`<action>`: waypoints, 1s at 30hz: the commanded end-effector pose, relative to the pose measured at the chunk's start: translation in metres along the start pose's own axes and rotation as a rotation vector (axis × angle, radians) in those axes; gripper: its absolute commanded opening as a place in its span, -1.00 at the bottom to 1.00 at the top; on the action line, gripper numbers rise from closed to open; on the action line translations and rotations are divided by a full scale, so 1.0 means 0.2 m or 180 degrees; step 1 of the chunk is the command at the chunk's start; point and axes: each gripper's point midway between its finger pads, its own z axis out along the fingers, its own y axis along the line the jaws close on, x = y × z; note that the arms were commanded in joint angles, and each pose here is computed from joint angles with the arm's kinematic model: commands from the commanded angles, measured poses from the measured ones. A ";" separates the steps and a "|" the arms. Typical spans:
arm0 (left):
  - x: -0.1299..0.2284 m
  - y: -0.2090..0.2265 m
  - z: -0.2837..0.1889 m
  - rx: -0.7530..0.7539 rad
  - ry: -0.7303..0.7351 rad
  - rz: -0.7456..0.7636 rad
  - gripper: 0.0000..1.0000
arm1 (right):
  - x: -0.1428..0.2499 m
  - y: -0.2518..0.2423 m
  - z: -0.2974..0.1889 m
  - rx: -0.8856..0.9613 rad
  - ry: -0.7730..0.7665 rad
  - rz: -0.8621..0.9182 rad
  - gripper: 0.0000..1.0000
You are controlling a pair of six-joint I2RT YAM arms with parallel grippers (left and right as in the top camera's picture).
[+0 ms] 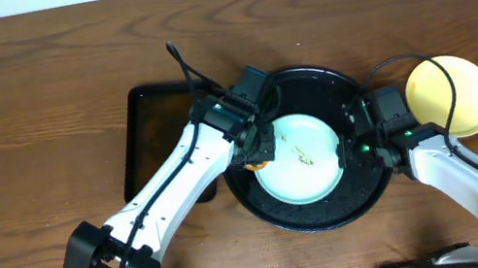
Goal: Clean dirty plates on tray and stack at the side
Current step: 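Scrub the last green plate with the sponge while right gripper holds it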
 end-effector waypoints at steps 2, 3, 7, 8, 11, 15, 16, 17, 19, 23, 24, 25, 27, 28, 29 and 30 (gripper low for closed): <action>-0.03 -0.06 -0.03 0.0135 -0.0126 0.0048 -0.85 | -0.04 -0.01 0.00 0.0068 -0.0115 0.0029 -0.97; -0.03 -0.07 -0.01 0.0159 -0.0136 0.0062 -0.85 | -0.03 -0.01 0.00 0.0070 -0.0101 0.0028 -0.98; -0.05 -0.15 0.06 0.0216 -0.0147 -0.0003 -0.85 | 0.00 0.00 0.01 0.0080 -0.0032 0.0012 -0.97; -0.05 -0.16 0.08 0.0221 -0.0137 -0.0042 -0.85 | 0.00 0.00 0.01 0.0076 -0.0028 0.0004 -0.98; -0.03 -0.23 0.15 0.0240 -0.0109 -0.0055 -0.84 | 0.00 0.01 0.01 0.0073 -0.0024 -0.0004 -0.97; 0.00 -0.36 0.24 0.0376 -0.0052 0.0084 -0.84 | 0.00 0.01 0.01 0.0074 -0.0024 0.0006 -0.98; 0.02 -0.39 0.26 0.0440 -0.0014 0.0124 -0.85 | 0.00 0.01 0.01 0.0074 -0.0024 0.0006 -0.97; 0.04 -0.43 0.28 0.0497 0.0024 0.0162 -0.85 | 0.00 0.01 0.01 0.0075 -0.0023 0.0006 -0.98; 0.08 -0.48 0.32 0.0569 0.0105 0.0230 -0.85 | 0.01 0.01 0.01 0.0077 -0.0014 0.0009 -0.97; 0.16 -0.53 0.39 0.0586 0.0249 0.0318 -0.85 | 0.02 0.00 0.01 0.0089 0.0016 0.0017 -0.97; 0.17 -0.54 0.40 0.0585 0.0285 0.0331 -0.85 | 0.02 0.00 0.01 0.0091 0.0021 0.0018 -0.97; 0.18 -0.55 0.42 0.0586 0.0310 0.0342 -0.85 | 0.02 0.00 0.01 0.0093 0.0026 0.0020 -0.97; 0.19 -0.55 0.44 0.0569 0.0326 0.0354 -0.85 | 0.02 0.00 0.01 0.0094 0.0029 0.0021 -0.98; 0.19 -0.55 0.44 0.0568 0.0323 0.0354 -0.85 | 0.02 0.00 0.01 0.0095 0.0030 0.0021 -0.97; 0.17 -0.53 0.46 0.0518 0.0283 0.0343 -0.85 | 0.03 0.00 0.01 0.0096 0.0034 0.0022 -0.97; 0.15 -0.51 0.46 0.0434 0.0222 0.0335 -0.85 | 0.03 0.00 0.01 0.0099 0.0041 0.0024 -0.97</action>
